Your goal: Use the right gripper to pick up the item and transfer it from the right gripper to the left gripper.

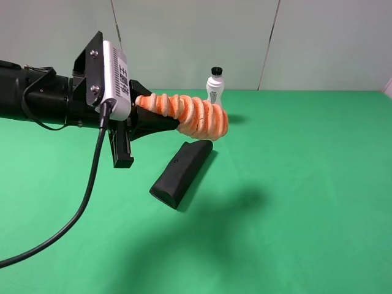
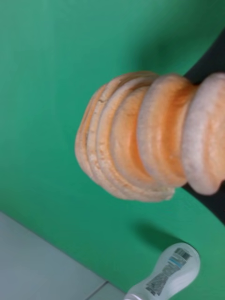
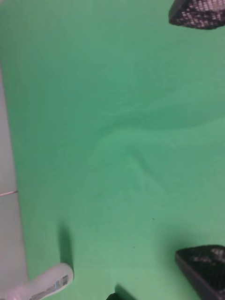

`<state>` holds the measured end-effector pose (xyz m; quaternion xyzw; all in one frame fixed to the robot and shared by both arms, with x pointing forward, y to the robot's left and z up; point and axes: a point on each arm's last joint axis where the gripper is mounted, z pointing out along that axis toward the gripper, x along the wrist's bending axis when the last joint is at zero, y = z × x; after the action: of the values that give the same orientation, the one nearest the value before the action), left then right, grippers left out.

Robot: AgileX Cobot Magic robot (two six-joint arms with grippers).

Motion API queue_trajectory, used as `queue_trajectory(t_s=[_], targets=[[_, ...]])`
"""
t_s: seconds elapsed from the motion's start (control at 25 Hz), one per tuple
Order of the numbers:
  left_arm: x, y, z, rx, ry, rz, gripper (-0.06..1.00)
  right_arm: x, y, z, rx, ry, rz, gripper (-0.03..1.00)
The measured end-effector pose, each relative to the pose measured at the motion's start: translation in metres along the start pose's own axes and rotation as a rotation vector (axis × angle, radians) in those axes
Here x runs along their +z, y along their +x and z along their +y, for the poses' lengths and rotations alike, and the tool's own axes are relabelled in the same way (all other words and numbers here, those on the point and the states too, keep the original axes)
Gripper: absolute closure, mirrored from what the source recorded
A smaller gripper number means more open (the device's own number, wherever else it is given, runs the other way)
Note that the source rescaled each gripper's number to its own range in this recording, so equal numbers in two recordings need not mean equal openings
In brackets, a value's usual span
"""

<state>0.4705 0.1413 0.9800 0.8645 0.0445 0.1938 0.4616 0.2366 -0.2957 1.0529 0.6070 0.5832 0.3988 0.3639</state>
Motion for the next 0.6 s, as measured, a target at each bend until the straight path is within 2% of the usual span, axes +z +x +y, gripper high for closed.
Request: queue_trajectory(t_s=[0.12,0.32,0.6], targets=[[0.0,0.0,-0.001,-0.008,0.007,0.005,0.94,0.0,0.0,0.0,-0.001,0.0,0.0,-0.03],[0.0,-0.001,-0.006,-0.09,0.066,-0.007,0.94,0.0,0.0,0.0,-0.001,0.0,0.0,-0.03],[-0.015,0.014,-0.018,-0.248,0.173,0.087,0.94,0.0,0.0,0.0,-0.001,0.0,0.0,-0.03]])
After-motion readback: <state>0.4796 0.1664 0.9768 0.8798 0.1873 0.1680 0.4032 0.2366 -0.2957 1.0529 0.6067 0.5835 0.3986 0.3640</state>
